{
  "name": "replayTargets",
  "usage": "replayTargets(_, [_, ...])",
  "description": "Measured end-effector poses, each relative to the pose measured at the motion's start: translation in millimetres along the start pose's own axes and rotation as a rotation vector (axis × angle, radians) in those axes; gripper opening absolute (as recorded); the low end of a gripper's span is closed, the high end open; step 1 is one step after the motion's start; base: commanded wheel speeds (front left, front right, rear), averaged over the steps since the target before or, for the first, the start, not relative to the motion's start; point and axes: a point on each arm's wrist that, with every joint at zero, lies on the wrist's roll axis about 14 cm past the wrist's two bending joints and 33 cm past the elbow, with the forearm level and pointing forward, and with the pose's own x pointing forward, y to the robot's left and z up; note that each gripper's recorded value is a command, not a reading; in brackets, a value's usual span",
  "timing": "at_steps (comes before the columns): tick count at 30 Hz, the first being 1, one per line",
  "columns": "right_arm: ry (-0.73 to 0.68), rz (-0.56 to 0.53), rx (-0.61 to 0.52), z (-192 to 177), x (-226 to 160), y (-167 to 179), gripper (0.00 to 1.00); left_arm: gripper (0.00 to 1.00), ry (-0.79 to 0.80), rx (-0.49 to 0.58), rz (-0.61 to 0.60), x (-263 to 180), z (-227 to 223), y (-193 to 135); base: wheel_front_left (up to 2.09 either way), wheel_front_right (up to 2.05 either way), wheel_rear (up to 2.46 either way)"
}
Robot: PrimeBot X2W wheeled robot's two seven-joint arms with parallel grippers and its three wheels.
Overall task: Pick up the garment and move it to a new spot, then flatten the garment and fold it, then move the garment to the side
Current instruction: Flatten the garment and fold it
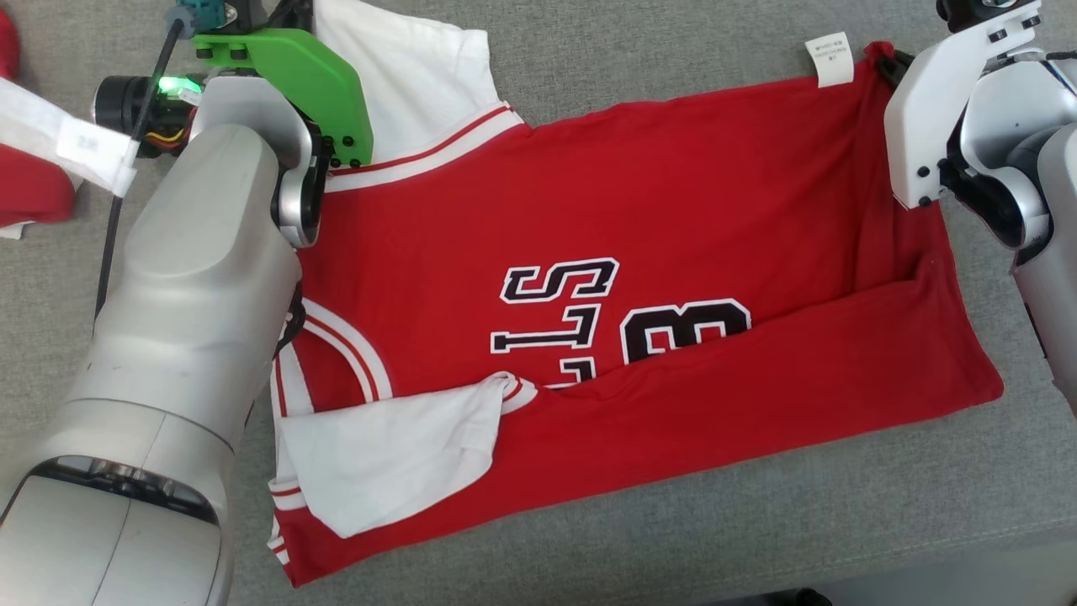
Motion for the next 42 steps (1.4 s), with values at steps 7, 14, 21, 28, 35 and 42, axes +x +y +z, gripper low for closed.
replayTargets(7, [-0.154, -0.031, -0.004, 31, -2, -5, 0.00, 0.00, -0.178, 0.014, 0.021, -11, 34, 11, 0.00, 0.00, 0.00])
replayTargets(14, [-0.241, -0.055, 0.004, 44, -9, -8, 0.00, 0.00, -0.280, 0.014, -0.011, -25, 65, 9, 0.00, 0.00, 0.00])
replayTargets(21, [-0.239, -0.040, -0.004, 25, -18, -2, 0.00, 0.00, -0.397, -0.054, -0.097, -56, 85, -8, 0.00, 0.00, 0.00])
replayTargets(28, [-0.308, -0.031, -0.047, 18, -36, 3, 0.00, 0.00, -0.421, -0.127, -0.117, -109, 51, -14, 0.00, 0.00, 0.00])
replayTargets(35, [-0.348, -0.054, -0.138, 16, -52, 1, 0.00, 0.00, -0.377, -0.146, -0.113, -160, 4, -20, 0.00, 0.00, 0.00])
replayTargets(42, [-0.358, -0.066, -0.202, 14, -63, 1, 0.00, 0.00, -0.326, -0.208, -0.076, -192, -19, -17, 0.00, 0.00, 0.00])
